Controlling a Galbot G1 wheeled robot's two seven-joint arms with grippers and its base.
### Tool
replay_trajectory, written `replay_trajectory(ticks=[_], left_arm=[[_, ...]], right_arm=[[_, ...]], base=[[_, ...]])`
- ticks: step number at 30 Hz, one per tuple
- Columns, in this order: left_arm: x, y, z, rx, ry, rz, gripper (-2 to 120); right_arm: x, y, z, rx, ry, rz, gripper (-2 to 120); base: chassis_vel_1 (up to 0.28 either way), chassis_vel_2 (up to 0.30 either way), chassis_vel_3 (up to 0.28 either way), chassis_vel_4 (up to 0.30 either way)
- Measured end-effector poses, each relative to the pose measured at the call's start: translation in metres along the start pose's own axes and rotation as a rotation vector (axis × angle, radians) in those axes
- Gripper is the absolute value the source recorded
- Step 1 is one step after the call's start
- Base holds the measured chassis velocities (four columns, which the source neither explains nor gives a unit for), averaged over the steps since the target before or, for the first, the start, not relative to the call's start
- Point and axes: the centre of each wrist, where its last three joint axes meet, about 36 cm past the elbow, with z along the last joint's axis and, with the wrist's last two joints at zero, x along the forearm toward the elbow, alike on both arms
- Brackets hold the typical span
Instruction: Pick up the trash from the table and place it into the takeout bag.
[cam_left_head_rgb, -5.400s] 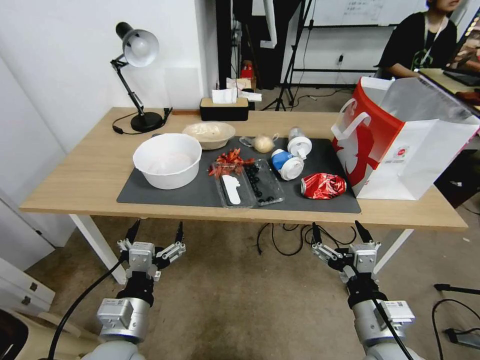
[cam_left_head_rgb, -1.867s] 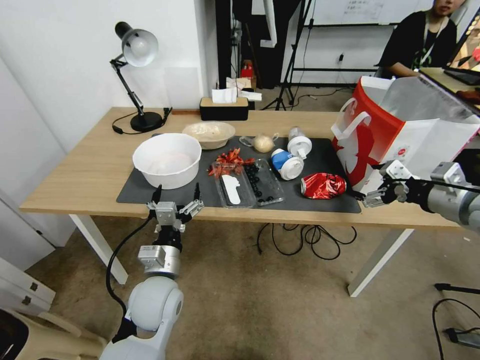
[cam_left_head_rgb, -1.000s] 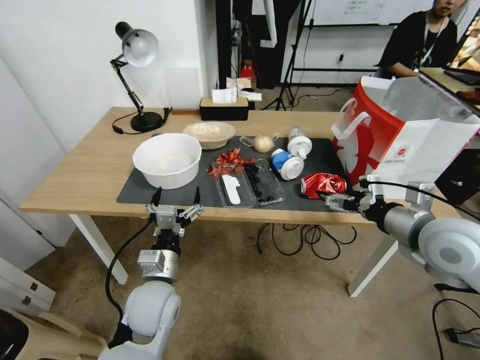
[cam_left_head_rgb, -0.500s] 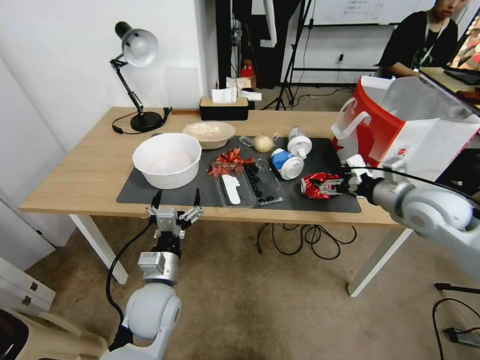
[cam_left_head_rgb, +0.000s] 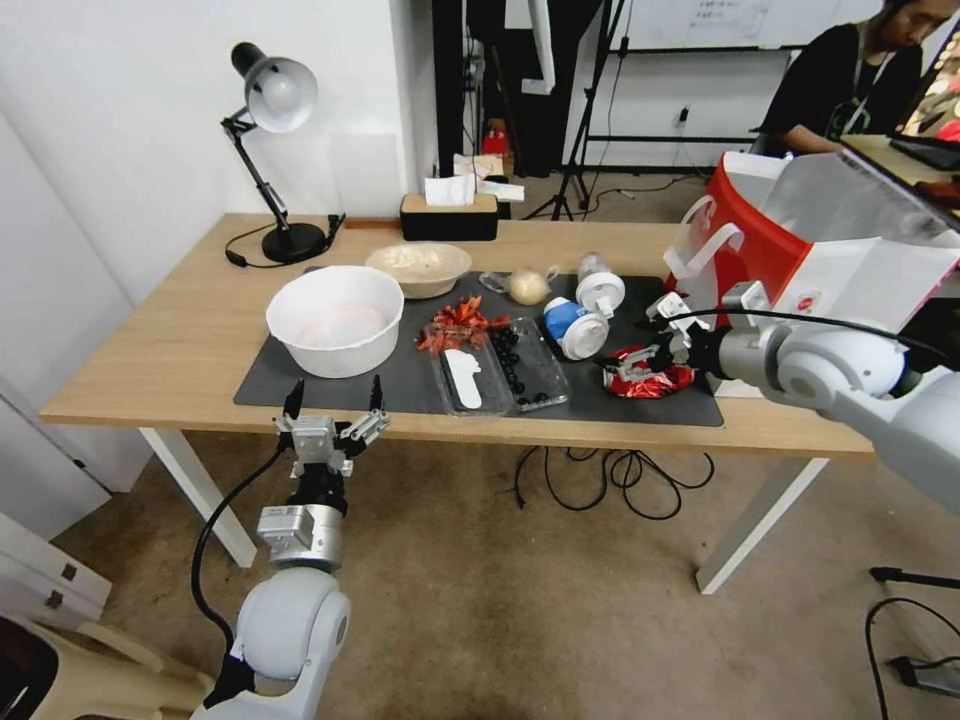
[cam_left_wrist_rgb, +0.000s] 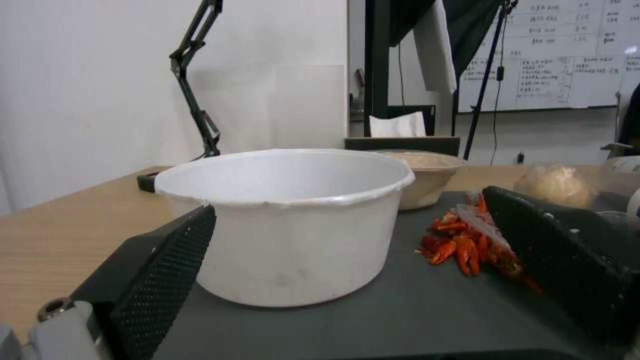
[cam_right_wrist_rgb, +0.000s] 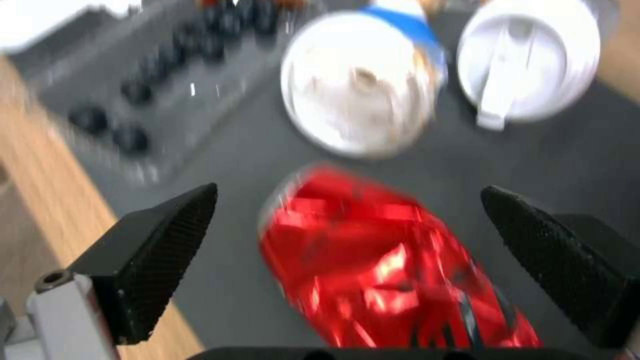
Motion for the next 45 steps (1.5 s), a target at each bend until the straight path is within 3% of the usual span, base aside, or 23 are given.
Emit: replay_trajectory(ticks=[2,5,19,22,31,34,45], left_arm=[[0.0,-0.005,0.001,0.005,0.004,0.002,100],[0.002,-0.008,0.003,0.006,0.01,0.005,100],[0.009,-0.01,0.005,0.001,0.021,-0.007,100],[0.009,-0.007,0.005,-0.003,0.019,-0.015,100],[0.008,-0.008,0.005,0.002,0.017,-0.021,100],[0.007,-0.008,0.007,0.002,0.018,-0.022,100],[0.007,-0.009,0.01,-0.001,0.023,-0.015,100]], right_arm=[[0.008,-0.021,0.007,0.021,0.03,-0.015,100],[0.004,-0.027,0.011,0.045,0.037,-0.012,100],[-0.025,-0.042,0.028,0.077,0.1,-0.028,96],[-0.029,-0.042,0.031,0.104,0.111,-0.048,78],[-0.036,-0.036,0.029,0.108,0.102,-0.07,50],[-0.035,-0.036,0.031,0.106,0.099,-0.073,34],[-0.023,-0.021,0.027,0.122,0.07,-0.101,8]], base=[[0.0,0.0,0.0,0.0],[0.0,0.0,0.0,0.0],[0.0,0.0,0.0,0.0],[0.0,0.0,0.0,0.0],[0.0,0.0,0.0,0.0],[0.0,0.0,0.0,0.0],[0.0,0.0,0.0,0.0]])
